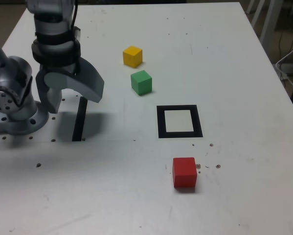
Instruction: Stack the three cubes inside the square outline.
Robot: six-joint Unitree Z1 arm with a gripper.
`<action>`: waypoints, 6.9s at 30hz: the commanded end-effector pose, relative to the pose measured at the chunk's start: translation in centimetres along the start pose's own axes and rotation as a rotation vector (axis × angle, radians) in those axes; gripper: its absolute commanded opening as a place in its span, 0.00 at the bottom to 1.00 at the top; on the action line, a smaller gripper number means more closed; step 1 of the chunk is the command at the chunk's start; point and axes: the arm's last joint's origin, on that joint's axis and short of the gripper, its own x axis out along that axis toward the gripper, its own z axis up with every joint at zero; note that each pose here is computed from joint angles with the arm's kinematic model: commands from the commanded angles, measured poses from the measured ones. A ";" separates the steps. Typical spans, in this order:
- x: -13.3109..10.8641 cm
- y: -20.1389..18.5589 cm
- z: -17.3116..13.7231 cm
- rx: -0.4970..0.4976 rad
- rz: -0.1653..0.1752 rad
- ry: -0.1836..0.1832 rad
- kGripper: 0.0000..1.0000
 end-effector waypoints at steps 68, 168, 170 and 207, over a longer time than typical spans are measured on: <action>-3.9 -19.1 15.4 0.003 0.017 0.005 1.00; -4.4 -6.3 22.6 0.078 -0.008 -0.023 0.27; -4.3 -6.0 22.8 0.079 -0.010 -0.023 0.27; 0.0 -3.9 24.9 0.087 -0.055 0.032 0.97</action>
